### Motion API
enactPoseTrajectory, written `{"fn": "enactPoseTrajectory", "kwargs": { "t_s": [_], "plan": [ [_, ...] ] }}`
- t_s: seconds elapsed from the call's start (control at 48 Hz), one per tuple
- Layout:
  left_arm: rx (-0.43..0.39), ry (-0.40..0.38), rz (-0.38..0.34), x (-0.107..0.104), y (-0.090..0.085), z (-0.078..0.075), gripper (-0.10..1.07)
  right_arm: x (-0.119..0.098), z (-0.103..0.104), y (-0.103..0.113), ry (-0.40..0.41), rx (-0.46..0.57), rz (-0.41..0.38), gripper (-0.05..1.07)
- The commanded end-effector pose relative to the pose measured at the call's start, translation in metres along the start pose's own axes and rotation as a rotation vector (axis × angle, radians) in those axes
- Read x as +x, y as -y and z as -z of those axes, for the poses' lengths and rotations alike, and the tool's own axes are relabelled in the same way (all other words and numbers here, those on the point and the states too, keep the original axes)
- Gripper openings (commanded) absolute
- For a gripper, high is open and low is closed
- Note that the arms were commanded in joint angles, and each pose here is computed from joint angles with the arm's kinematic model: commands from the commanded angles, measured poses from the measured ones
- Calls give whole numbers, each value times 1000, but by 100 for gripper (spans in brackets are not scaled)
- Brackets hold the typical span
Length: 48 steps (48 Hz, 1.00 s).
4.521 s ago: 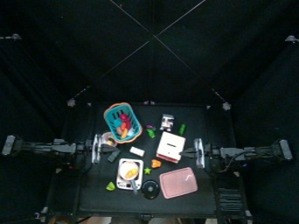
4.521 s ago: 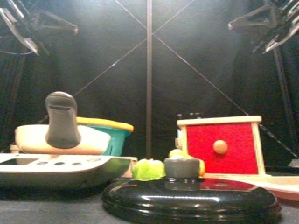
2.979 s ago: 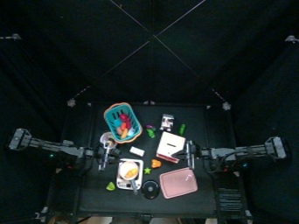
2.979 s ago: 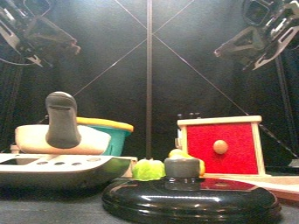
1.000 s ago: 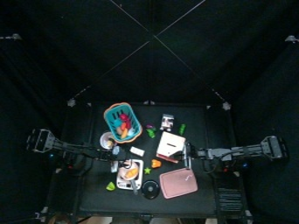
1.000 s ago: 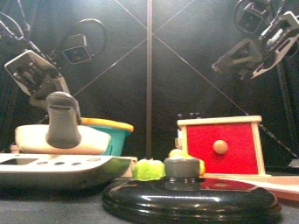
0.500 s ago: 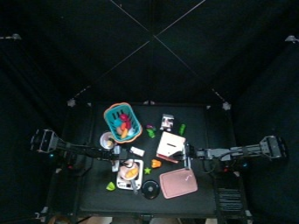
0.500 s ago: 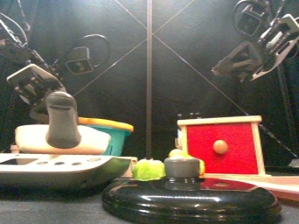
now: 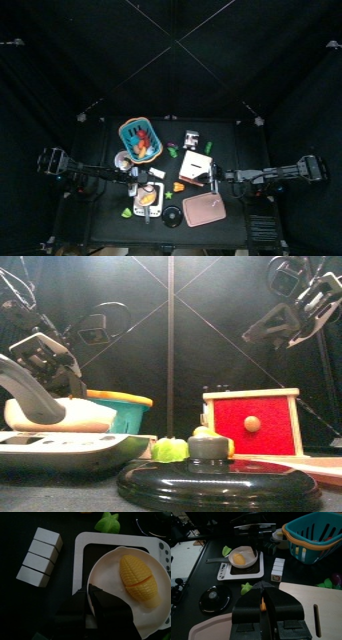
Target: Grab pan
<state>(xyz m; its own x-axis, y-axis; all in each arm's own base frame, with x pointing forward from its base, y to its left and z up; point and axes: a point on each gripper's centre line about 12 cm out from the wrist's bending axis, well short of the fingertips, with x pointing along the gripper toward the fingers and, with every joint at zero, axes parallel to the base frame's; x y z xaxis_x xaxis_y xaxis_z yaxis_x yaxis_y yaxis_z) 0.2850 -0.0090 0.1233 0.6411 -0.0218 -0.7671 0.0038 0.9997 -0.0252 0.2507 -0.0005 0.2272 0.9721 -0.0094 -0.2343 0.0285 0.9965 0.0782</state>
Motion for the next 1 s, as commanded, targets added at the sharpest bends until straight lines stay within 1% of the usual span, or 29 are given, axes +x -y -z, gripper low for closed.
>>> {"fn": "enactPoseTrajectory", "kwargs": {
  "t_s": [0.0,0.229,0.271,0.396,0.625,0.812,0.979],
  "plan": [
    [0,14,0,-1,0,-12,45,1,-12,-1,38,3,-3,1],
    [8,31,6,-4,3,-30,43,1,-11,-1,32,3,-3,1],
    [16,29,6,-4,3,-31,43,1,-11,-2,35,1,-5,1],
    [22,15,3,-4,2,-28,43,1,-12,-2,35,3,-5,1],
    [24,24,3,-5,2,-30,43,1,-12,-2,35,1,-5,1],
    [22,51,4,-10,2,-35,43,1,-11,-2,32,1,-5,1],
    [19,92,6,-19,3,-42,43,1,-11,-1,32,-2,-1,1]
  ]
}}
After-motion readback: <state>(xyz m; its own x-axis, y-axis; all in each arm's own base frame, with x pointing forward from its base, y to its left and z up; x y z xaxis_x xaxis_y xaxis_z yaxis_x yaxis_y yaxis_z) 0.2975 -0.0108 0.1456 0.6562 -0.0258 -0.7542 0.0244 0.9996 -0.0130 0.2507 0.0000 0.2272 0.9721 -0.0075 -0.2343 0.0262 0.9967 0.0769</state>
